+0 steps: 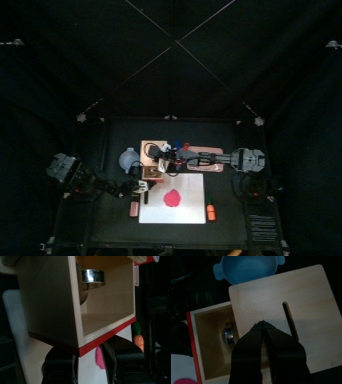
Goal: Get the cutter from the drawer then cut the dough then place the extra dough in the bowl
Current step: Open the drawer
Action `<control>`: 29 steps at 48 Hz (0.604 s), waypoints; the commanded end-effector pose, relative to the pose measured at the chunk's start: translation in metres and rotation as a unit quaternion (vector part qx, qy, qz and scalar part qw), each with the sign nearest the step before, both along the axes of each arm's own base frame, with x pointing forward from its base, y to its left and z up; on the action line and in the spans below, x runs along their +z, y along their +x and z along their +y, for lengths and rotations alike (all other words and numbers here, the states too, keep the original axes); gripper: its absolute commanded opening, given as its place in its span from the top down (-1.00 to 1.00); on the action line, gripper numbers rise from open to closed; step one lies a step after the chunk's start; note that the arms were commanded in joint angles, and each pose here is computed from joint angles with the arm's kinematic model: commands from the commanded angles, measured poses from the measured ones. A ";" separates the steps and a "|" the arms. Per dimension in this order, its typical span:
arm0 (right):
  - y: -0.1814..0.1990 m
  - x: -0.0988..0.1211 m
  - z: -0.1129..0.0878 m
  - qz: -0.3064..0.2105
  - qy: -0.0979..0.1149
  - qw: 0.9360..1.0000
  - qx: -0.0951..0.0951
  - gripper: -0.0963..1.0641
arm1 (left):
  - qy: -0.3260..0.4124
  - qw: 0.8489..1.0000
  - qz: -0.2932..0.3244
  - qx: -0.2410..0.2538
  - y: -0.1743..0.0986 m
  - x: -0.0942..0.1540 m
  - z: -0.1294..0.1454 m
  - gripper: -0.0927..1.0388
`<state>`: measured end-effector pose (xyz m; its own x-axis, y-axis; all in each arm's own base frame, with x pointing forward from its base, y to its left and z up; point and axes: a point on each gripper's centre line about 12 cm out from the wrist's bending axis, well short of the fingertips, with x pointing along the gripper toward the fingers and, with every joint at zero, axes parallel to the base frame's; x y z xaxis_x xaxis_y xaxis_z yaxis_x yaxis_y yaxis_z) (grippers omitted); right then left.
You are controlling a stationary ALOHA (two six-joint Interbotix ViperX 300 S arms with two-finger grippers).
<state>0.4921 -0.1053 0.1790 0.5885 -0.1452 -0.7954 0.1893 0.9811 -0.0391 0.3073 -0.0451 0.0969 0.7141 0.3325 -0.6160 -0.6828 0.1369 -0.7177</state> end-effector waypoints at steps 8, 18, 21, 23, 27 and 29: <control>-0.005 -0.020 0.002 0.036 0.009 0.999 -0.002 0.79 | -0.001 1.000 -0.003 -0.010 -0.002 0.003 -0.004 0.01; -0.005 -0.020 0.002 0.036 0.008 0.999 -0.002 0.79 | 0.006 1.000 -0.003 -0.020 -0.001 0.003 -0.005 -0.06; -0.005 -0.021 0.002 0.037 0.008 0.999 -0.002 0.79 | 0.008 1.000 -0.005 -0.024 0.000 0.003 -0.005 -0.11; -0.005 -0.021 0.002 0.037 0.008 0.999 -0.002 0.79 | 0.010 1.000 -0.006 -0.027 0.001 0.004 -0.006 -0.16; -0.005 -0.021 0.001 0.037 0.008 0.999 -0.002 0.79 | 0.012 0.999 -0.009 -0.033 0.002 0.005 -0.007 -0.28; -0.004 -0.022 0.001 0.037 0.009 0.999 -0.002 0.79 | 0.014 0.999 -0.011 -0.037 0.003 0.007 -0.007 -0.33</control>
